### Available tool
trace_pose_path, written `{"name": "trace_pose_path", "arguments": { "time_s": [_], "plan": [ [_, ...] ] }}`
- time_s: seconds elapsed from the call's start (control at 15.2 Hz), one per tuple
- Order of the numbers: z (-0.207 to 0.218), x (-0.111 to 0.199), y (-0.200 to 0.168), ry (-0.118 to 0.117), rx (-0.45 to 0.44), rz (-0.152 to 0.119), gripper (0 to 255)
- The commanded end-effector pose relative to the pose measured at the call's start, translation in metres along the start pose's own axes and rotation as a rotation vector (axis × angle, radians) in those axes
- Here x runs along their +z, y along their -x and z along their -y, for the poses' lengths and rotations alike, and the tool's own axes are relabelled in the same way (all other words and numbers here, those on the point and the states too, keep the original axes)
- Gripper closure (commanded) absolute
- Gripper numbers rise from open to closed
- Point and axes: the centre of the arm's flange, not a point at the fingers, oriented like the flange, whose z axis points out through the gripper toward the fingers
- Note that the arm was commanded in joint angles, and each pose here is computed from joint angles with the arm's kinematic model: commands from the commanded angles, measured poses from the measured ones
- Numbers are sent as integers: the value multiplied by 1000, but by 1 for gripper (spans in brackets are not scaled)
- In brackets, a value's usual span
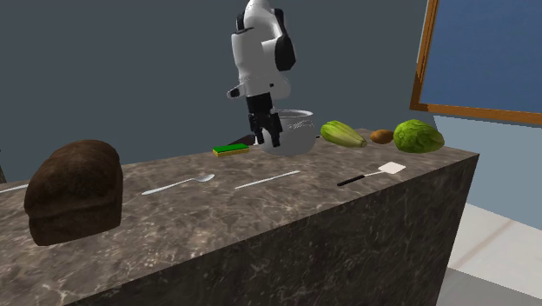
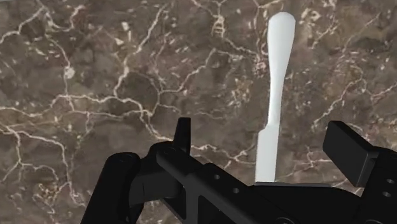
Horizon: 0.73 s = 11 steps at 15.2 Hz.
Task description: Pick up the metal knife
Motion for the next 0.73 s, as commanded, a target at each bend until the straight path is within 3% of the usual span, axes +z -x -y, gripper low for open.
{"name": "trace_pose_path", "arguments": {
  "time_s": [0.0,0.26,0.66],
  "plan": [
    [16,18,-12,-4,41,12,0],
    [42,48,-34,-11,106,31,0],
    [38,79,-39,-11,106,31,0]
  ]
}}
